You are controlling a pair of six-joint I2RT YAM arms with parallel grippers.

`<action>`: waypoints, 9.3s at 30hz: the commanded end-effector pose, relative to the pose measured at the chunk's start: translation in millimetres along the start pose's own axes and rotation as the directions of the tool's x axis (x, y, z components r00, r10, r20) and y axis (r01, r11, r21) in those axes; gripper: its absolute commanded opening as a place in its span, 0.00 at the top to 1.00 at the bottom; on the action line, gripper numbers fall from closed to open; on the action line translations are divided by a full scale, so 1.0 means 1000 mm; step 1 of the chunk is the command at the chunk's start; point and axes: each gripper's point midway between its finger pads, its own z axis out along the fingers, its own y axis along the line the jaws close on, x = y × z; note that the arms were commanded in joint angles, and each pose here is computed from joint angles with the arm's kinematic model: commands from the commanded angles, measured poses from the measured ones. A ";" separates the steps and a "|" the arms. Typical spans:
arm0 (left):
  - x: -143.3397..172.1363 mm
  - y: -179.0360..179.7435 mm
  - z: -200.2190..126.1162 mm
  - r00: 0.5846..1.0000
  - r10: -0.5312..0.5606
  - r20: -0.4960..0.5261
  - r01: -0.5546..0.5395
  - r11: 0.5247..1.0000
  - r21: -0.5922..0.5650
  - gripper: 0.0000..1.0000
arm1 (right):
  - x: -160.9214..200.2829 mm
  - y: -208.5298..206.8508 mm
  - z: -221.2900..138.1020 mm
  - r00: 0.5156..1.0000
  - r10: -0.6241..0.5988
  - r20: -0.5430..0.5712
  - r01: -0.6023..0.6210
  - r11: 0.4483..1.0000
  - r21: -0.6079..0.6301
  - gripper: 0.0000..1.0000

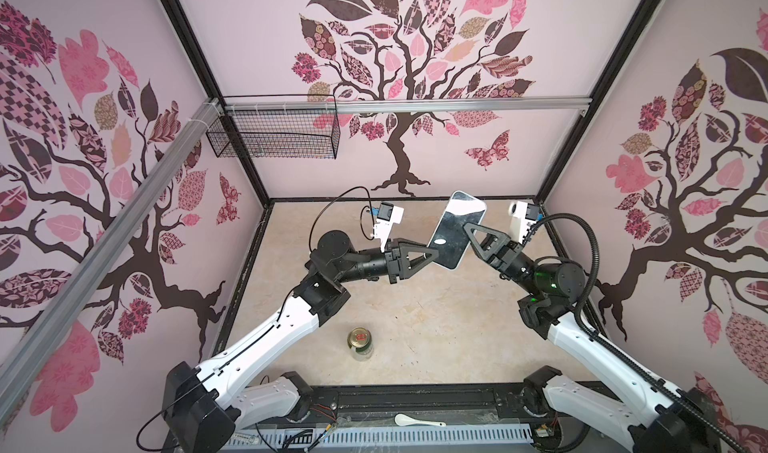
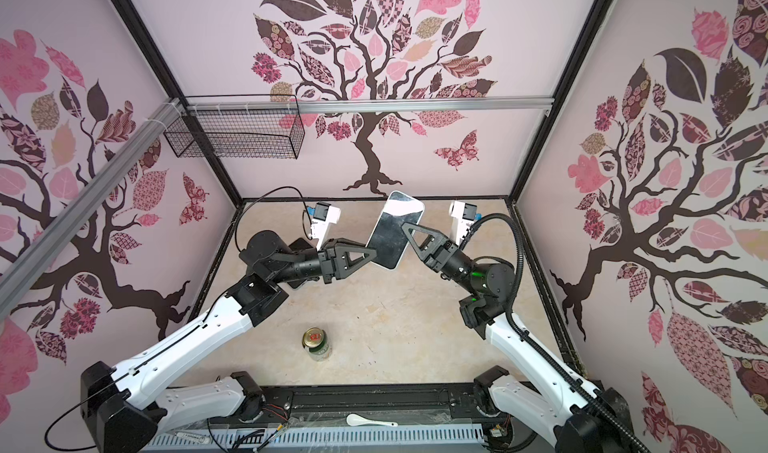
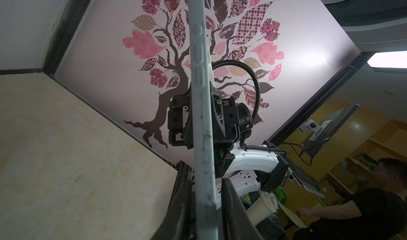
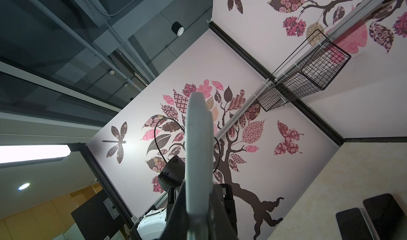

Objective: Take the phone out of the phone case
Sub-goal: Pass the phone, then remove the phone case from the phone.

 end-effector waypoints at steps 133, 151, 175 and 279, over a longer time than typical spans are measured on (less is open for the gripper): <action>0.092 0.035 -0.119 0.572 0.408 -0.712 -0.554 0.832 0.031 1.00 | 0.175 -0.054 -0.081 -0.015 -0.715 -0.699 0.508 0.597 -0.621 0.64; 0.087 0.036 -0.118 0.569 0.407 -0.714 -0.567 0.824 0.018 1.00 | 0.181 -0.056 -0.086 -0.044 -0.696 -0.716 0.493 0.608 -0.622 0.73; 0.083 0.033 -0.117 0.569 0.421 -0.706 -0.577 0.817 0.022 1.00 | 0.186 -0.067 -0.094 -0.074 -0.660 -0.747 0.491 0.629 -0.603 0.66; 0.089 0.093 -0.062 0.544 0.372 -0.752 -0.279 0.926 0.255 1.00 | 0.119 -0.009 0.007 -0.126 -0.888 -0.443 0.877 0.109 -0.468 1.00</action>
